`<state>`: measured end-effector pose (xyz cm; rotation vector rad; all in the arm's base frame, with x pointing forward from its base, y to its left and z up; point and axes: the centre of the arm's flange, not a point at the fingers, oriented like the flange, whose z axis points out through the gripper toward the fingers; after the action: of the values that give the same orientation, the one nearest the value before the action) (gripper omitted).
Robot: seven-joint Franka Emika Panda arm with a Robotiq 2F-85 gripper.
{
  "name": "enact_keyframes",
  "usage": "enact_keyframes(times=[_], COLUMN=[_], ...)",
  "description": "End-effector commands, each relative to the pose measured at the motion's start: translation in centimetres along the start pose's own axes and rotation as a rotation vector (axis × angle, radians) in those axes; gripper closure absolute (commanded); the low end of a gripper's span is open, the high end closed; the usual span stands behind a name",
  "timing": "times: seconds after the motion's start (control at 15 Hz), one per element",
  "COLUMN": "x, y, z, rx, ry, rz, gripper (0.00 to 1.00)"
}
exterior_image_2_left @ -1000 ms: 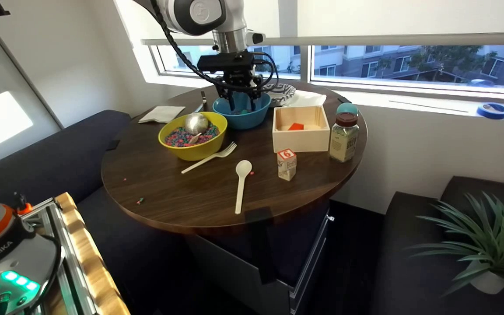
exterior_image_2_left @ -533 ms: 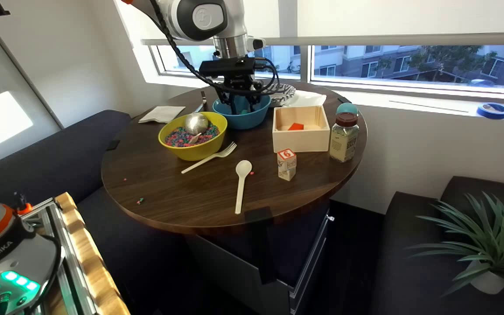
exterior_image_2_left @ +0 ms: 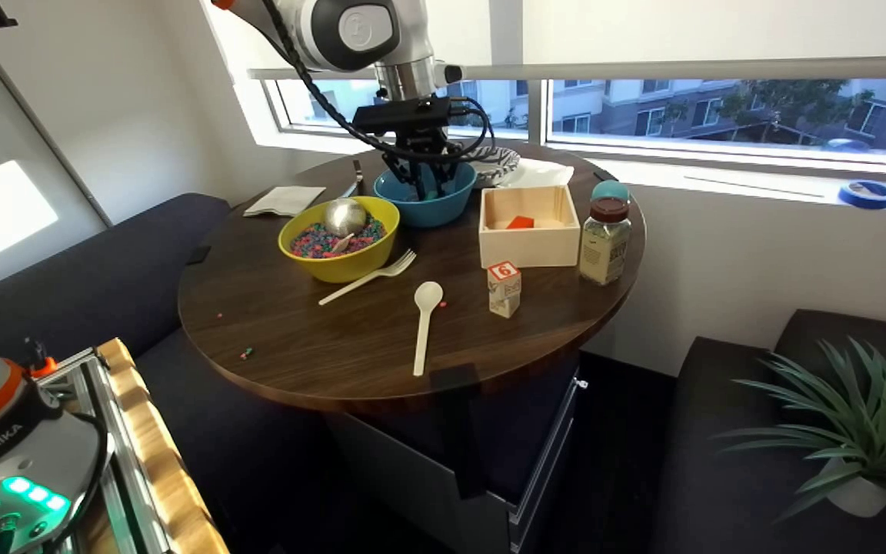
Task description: Pick up the red rectangular block from the blue bowl and put it in the square open box, pick up the green rectangular block from the blue bowl and put it in the square open box
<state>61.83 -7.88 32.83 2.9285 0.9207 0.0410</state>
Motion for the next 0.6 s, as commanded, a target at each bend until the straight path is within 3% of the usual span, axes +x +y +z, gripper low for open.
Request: enact_keyframes(times=[0.0,0.53], x=[-0.1,-1.0], y=[-0.7,0.5], z=[-0.9,-5.8], rx=[-0.031,-0.065], ry=[0.019,0.093], rz=[-0.014,0.032], gripper=[0.92,0.92])
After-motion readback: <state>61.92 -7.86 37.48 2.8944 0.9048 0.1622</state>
